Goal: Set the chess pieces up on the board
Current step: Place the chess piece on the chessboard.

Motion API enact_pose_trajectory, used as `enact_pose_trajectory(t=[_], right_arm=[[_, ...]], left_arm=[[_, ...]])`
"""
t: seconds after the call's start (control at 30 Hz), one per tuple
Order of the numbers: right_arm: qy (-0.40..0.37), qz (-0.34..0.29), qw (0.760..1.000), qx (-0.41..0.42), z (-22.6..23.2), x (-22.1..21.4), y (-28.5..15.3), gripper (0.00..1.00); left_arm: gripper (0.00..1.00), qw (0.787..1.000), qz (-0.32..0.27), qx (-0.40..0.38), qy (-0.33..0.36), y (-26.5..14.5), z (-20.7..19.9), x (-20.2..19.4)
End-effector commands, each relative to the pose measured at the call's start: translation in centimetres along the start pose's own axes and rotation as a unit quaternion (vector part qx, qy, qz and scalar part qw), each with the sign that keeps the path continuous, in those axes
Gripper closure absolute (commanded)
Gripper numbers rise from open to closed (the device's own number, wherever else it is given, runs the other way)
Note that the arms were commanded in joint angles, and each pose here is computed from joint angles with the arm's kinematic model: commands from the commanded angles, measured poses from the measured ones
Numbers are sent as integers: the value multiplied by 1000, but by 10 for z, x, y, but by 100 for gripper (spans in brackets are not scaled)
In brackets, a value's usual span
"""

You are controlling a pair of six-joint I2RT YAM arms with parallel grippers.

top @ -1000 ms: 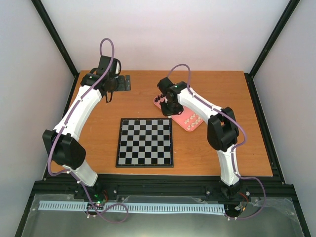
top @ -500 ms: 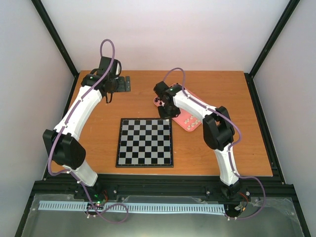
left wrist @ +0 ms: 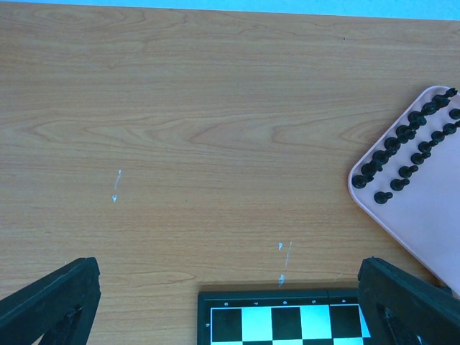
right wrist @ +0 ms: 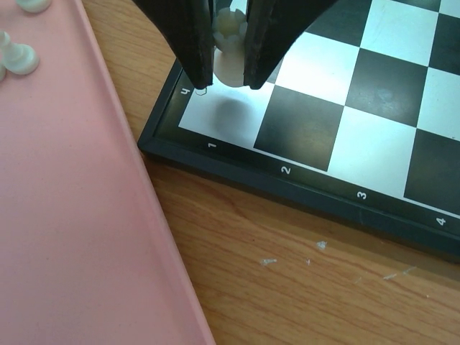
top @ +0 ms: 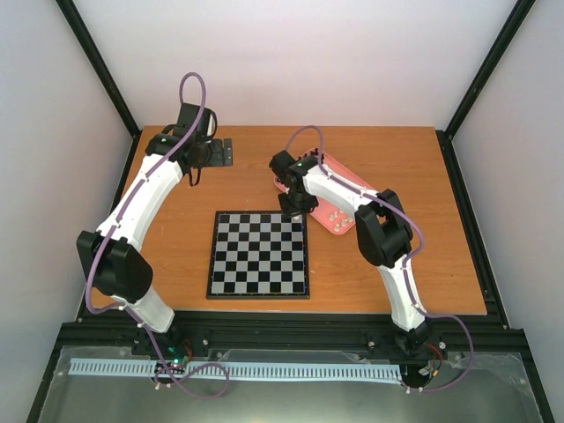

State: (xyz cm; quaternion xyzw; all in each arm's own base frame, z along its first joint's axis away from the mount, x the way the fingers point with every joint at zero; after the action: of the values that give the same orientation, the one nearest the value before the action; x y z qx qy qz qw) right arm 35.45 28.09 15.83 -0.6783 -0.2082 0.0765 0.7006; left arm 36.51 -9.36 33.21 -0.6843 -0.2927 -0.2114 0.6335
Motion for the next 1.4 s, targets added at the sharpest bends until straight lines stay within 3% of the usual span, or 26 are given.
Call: enact_pose_trajectory(t=[0.0, 0.73, 0.97, 1.2, 1.37], right_arm=[[-8, -7, 1000, -15, 3, 3, 8, 97], [-12, 0, 1000, -27, 3, 3, 25, 96], [-14, 0, 1000, -23, 3, 2, 24, 89], [-22, 7, 1000, -12, 6, 0, 25, 88], [-28, 2, 1000, -10, 9, -1, 22, 77]], left_arm=[[0, 1000, -19, -2, -6, -17, 2, 3], [0, 1000, -17, 0, -5, -14, 2, 2], [0, 1000, -14, 0, -5, -13, 2, 1], [0, 1000, -14, 1, -5, -14, 3, 0], [0, 1000, -14, 0, -6, -15, 3, 0]])
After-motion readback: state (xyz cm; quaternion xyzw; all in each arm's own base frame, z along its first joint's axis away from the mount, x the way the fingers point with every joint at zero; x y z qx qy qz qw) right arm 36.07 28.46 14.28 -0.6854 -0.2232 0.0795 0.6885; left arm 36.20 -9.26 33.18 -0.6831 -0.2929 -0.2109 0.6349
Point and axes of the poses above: each gripper's point midway between its finger pads, its own y axis out along the fingers, its own z axis along the line the jaws close on, x = y × z, the point moved 10 cm from there along -y, back along the fingers, and after that the axes turned 4 degrees about -y, right-handed, at the moved point
